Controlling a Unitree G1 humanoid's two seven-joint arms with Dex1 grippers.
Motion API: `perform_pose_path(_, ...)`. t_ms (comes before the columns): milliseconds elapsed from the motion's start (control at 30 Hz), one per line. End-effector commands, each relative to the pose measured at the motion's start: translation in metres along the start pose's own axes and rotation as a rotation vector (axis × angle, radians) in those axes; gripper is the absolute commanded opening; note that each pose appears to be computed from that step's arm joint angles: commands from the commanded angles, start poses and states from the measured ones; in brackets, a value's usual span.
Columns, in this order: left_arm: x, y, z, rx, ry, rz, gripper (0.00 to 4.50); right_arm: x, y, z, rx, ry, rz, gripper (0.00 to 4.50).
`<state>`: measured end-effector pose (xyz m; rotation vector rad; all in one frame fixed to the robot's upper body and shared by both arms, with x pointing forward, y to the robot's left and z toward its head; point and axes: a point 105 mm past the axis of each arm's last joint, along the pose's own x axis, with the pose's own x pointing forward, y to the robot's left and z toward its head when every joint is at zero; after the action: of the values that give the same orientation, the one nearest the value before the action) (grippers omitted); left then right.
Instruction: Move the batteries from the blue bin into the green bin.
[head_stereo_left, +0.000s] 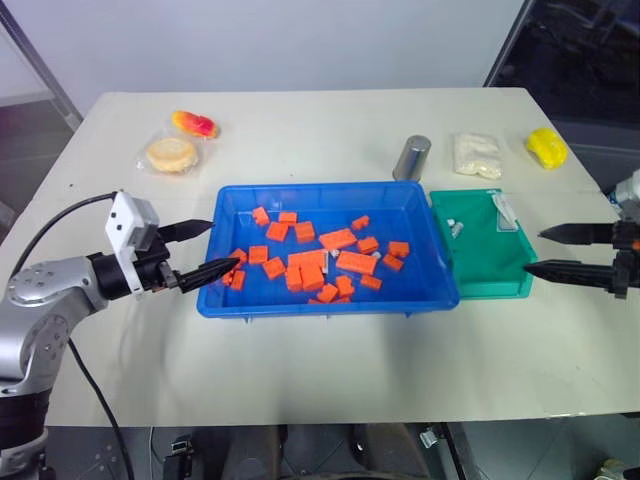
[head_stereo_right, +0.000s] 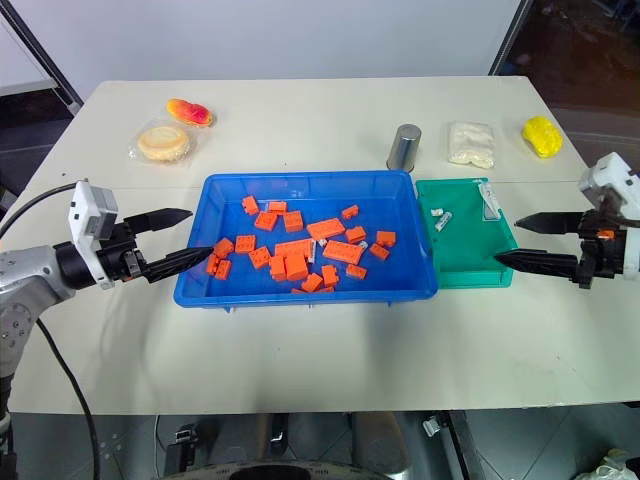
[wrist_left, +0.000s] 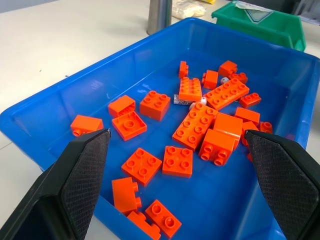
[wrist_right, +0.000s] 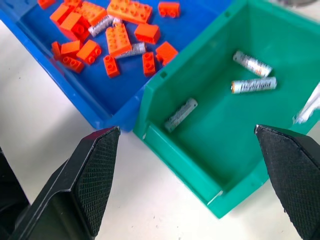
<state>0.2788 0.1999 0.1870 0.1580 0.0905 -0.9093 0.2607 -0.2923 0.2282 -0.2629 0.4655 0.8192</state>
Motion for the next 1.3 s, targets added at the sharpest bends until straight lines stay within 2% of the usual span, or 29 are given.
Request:
perform_pose_path(33, -0.001, -0.004, 0.012, 0.044, -0.021, -0.014, 4.50, 0.000, 0.004, 0.013, -0.049, -0.031, 0.014, 4.44)
perform_pose_path(533, 0.002, -0.005, 0.013, 0.047, -0.024, -0.011, 4.50, 0.016, 0.009, 0.020, -0.079, -0.059, 0.037, 4.44)
perform_pose_path(633, 0.003, -0.003, 0.013, 0.047, -0.021, -0.007, 4.50, 0.026, 0.013, 0.038, -0.115, -0.120, 0.050, 4.44)
perform_pose_path(767, 0.005, -0.002, 0.013, 0.055, -0.019, -0.002, 4.50, 0.063, 0.025, 0.087, -0.283, -0.261, 0.040, 4.44)
perform_pose_path(967, 0.004, -0.006, 0.013, 0.048, -0.027, 0.011, 4.50, 0.124, 0.062, 0.117, -0.443, -0.323, 0.170, 4.44)
perform_pose_path(1133, 0.004, -0.008, 0.011, 0.043, -0.036, 0.032, 4.50, 0.180, 0.084, 0.116, -0.518, -0.292, 0.231, 4.44)
perform_pose_path(1300, 0.006, -0.015, 0.009, 0.032, -0.058, 0.048, 4.50, 0.227, 0.103, 0.094, -0.643, -0.188, 0.309, 4.44)
